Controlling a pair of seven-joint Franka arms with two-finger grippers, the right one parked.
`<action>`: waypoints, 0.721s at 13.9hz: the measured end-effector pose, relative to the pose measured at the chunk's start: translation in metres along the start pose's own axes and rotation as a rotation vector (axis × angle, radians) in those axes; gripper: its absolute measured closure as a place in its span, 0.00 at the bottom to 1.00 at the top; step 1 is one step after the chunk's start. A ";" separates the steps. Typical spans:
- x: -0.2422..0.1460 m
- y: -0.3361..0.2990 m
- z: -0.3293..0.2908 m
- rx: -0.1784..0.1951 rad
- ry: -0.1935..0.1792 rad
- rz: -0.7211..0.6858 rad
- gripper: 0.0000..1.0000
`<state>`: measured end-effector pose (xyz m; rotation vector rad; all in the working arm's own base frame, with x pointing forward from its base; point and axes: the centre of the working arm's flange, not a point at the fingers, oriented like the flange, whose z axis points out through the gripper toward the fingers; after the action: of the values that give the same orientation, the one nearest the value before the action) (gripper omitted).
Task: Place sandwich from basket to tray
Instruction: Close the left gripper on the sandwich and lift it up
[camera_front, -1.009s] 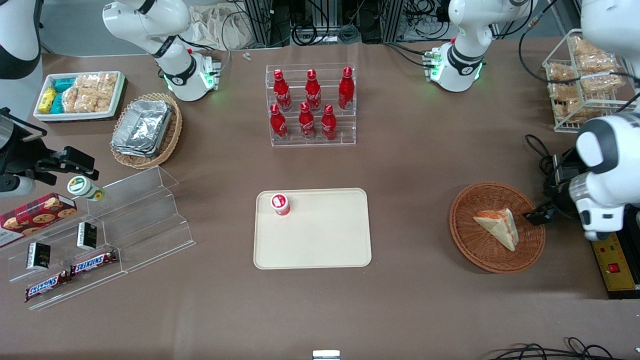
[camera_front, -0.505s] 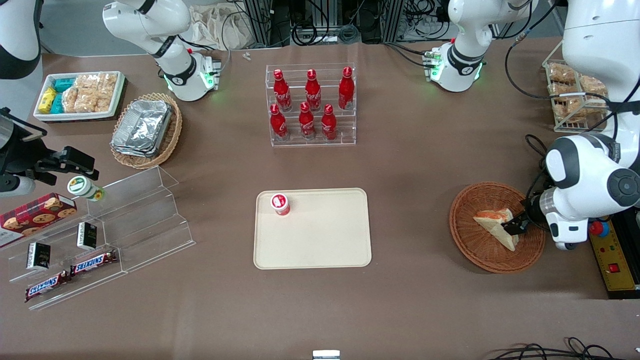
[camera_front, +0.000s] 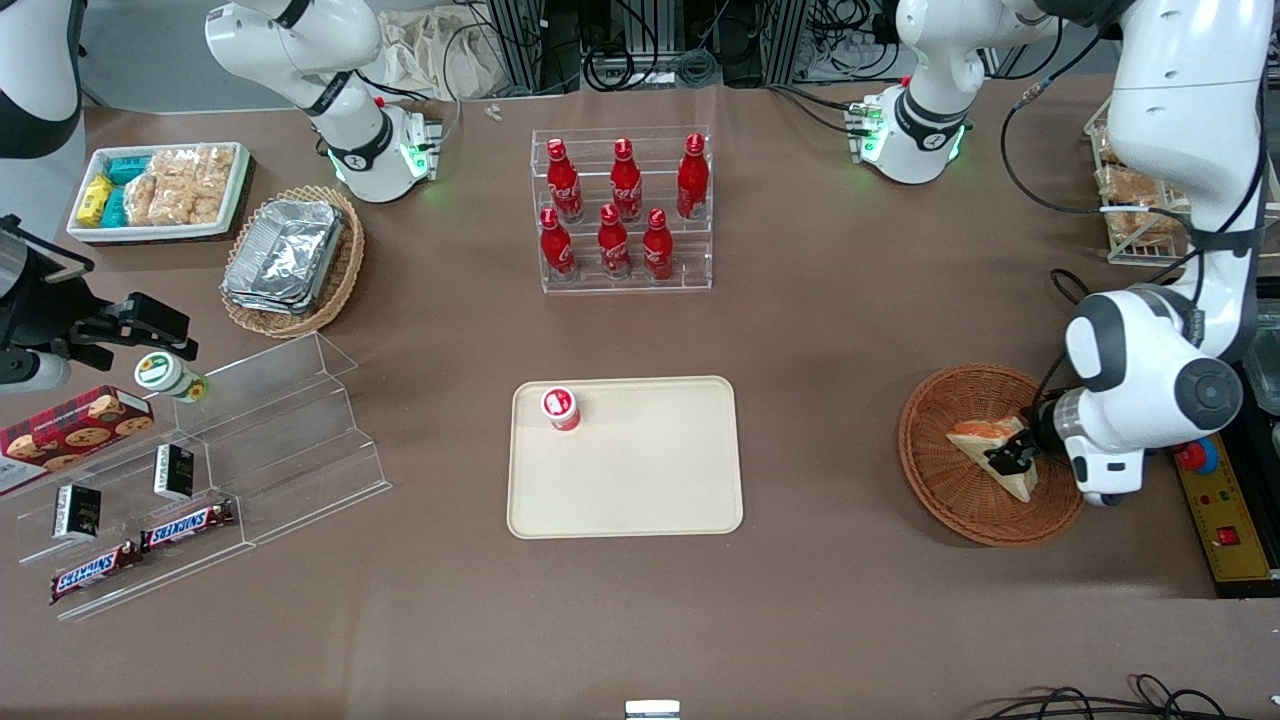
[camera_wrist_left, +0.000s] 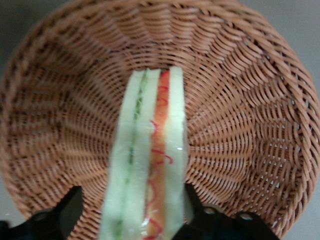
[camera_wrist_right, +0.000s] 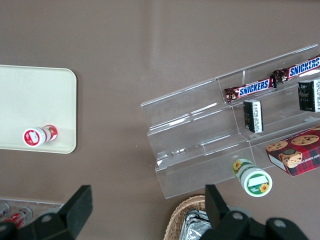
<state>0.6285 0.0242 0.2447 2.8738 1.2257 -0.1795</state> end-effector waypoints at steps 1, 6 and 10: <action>-0.003 0.004 0.004 0.000 0.002 -0.005 0.26; -0.004 0.008 0.000 -0.007 0.011 -0.011 0.63; -0.021 0.004 -0.075 0.024 -0.029 0.046 0.66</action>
<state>0.6242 0.0106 0.3211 2.9061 1.1597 -0.2361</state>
